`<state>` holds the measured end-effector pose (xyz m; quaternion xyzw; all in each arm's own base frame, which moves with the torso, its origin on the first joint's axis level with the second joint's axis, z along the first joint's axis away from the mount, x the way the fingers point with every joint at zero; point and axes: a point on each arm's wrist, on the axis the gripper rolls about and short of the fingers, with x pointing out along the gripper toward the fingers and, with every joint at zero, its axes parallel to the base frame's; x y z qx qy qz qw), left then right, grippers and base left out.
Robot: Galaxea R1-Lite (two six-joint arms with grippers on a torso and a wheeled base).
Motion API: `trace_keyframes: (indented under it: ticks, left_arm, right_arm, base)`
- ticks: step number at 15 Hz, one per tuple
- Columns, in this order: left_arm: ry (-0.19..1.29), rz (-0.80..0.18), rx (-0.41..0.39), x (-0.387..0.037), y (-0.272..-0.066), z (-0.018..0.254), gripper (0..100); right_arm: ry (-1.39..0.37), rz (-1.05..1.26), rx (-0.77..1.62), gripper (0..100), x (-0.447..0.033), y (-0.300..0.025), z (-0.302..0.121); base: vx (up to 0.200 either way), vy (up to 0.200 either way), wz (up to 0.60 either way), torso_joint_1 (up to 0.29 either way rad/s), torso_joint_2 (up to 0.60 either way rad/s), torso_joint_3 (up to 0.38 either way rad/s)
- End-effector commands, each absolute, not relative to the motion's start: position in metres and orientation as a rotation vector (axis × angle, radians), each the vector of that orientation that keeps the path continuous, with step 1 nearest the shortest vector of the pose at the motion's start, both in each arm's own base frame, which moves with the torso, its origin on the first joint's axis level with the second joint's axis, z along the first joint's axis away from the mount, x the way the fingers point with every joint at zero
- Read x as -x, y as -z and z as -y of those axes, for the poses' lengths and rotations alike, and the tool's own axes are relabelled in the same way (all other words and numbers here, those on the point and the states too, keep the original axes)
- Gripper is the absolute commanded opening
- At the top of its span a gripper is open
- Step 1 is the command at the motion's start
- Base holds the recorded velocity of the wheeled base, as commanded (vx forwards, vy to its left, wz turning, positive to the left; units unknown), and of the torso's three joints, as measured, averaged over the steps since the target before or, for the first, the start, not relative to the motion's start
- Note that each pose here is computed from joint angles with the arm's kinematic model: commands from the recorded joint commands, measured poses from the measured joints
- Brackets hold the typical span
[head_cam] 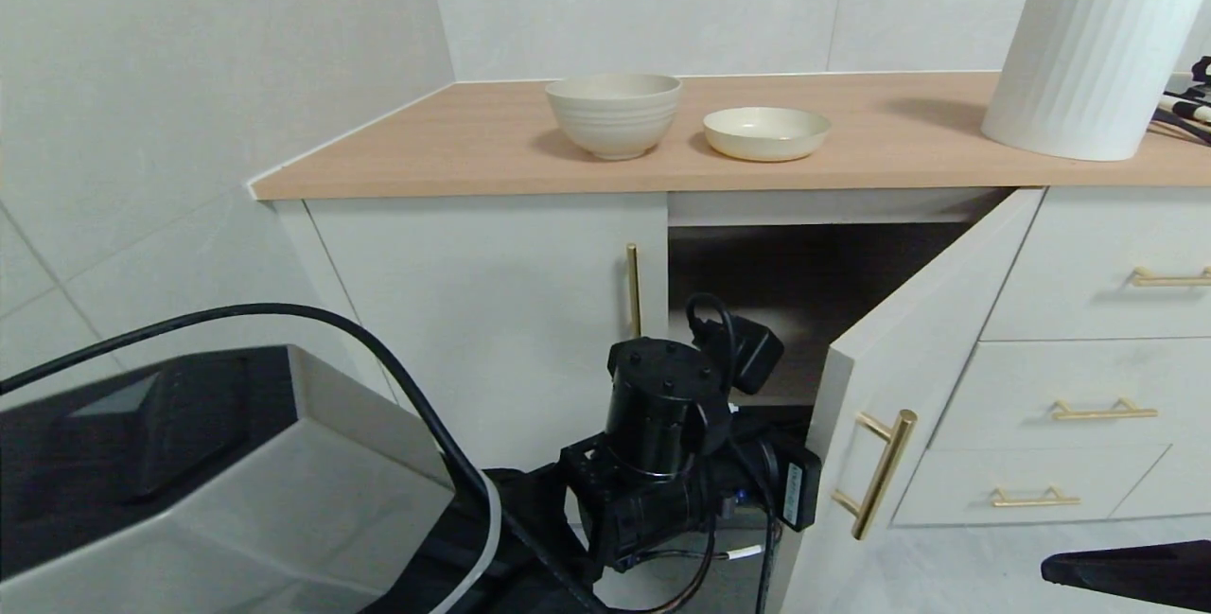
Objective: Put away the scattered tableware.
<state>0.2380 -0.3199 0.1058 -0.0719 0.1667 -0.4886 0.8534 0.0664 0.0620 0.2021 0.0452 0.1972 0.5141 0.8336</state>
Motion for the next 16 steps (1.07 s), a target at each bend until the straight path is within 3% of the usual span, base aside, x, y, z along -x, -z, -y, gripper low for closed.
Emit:
trace_keyframes:
  ticks: [1,7,9,12,14,16]
  left_arm:
    - [1.030,-0.352,0.150,-0.239,-0.104,0.321,0]
    - [1.028,-0.349,0.153,-0.246,-0.103,0.331,0]
    - [1.015,-0.318,0.153,-0.240,-0.120,0.353,0]
    - [1.156,-0.301,0.149,-0.183,-0.145,0.372,0]
    - [1.175,-0.282,0.160,-0.176,-0.155,0.368,0]
    - [1.108,-0.286,0.162,-0.193,-0.160,0.343,0]
  right_arm:
    - [-1.089,-0.422,-0.096,100,-0.067,-0.202,-0.062]
    - [-1.091,-0.421,-0.096,100,-0.067,-0.202,-0.062]
    - [-1.106,-0.413,-0.096,100,-0.065,-0.202,-0.062]
    - [-1.185,-0.364,-0.105,100,-0.055,-0.207,-0.056]
    - [-1.188,-0.369,-0.102,100,-0.055,-0.206,-0.056]
    - [-1.187,-0.376,-0.102,100,-0.056,-0.206,-0.057]
  base:
    - [0.000,0.000,0.00,0.000,0.00,0.000]
    - [0.000,0.000,0.00,0.000,0.00,0.000]
    - [0.000,0.000,0.00,0.000,0.00,0.000]
    - [0.000,0.000,0.00,0.000,0.00,0.000]
    - [0.000,0.000,0.00,0.000,0.00,0.000]
    - [0.000,0.000,0.00,0.000,0.00,0.000]
